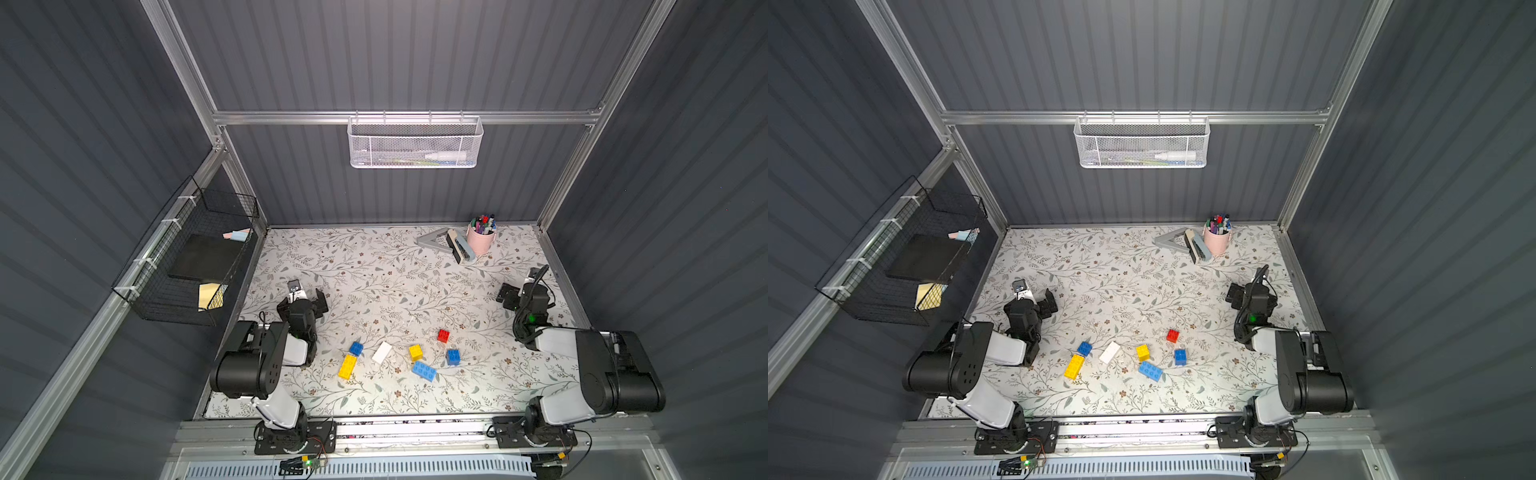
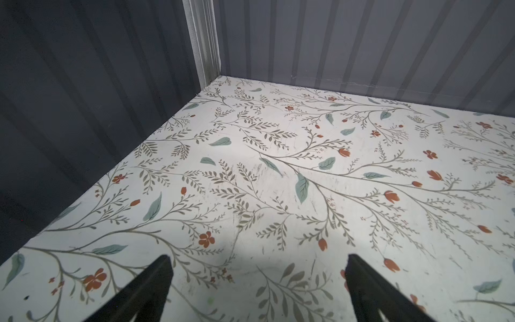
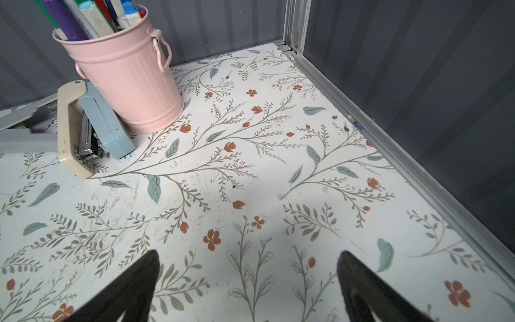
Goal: Assemble a spoon with lego
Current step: Pick up the lego brick from the center of the board.
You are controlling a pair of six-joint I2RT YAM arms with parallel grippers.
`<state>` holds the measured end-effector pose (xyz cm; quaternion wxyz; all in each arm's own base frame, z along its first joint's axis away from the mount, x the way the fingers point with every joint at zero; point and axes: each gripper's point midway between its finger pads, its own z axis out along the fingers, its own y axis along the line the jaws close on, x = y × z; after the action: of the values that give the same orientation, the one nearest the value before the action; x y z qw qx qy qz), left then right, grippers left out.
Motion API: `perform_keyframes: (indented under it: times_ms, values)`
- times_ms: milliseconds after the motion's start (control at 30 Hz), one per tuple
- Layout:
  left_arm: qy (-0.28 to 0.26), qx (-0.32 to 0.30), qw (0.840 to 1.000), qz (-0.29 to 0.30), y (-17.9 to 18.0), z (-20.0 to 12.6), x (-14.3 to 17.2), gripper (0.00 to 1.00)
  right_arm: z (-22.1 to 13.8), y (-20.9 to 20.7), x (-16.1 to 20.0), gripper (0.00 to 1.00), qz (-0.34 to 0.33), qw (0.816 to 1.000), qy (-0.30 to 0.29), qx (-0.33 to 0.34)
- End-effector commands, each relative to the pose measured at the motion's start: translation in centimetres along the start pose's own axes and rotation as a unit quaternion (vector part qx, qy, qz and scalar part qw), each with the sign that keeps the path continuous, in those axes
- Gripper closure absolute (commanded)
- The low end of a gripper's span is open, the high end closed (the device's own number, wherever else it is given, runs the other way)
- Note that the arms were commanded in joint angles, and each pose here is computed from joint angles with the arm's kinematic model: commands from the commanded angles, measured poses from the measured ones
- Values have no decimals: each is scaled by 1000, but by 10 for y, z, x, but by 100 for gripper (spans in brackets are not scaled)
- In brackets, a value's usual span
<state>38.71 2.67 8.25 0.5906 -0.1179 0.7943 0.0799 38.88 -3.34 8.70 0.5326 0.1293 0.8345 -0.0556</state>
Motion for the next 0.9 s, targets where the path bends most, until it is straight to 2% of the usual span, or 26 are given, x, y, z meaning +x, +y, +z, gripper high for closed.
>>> perform_keyframes:
  times_ms: [0,867]
  values:
    - [-2,-7,1000,-3,1,0,-2,1,-2,-1,-7,1,2,1000,-14,3]
    - [-4,-4,1000,-3,0,0,-3,0,-3,1,-9,1,-2,1000,-17,0]
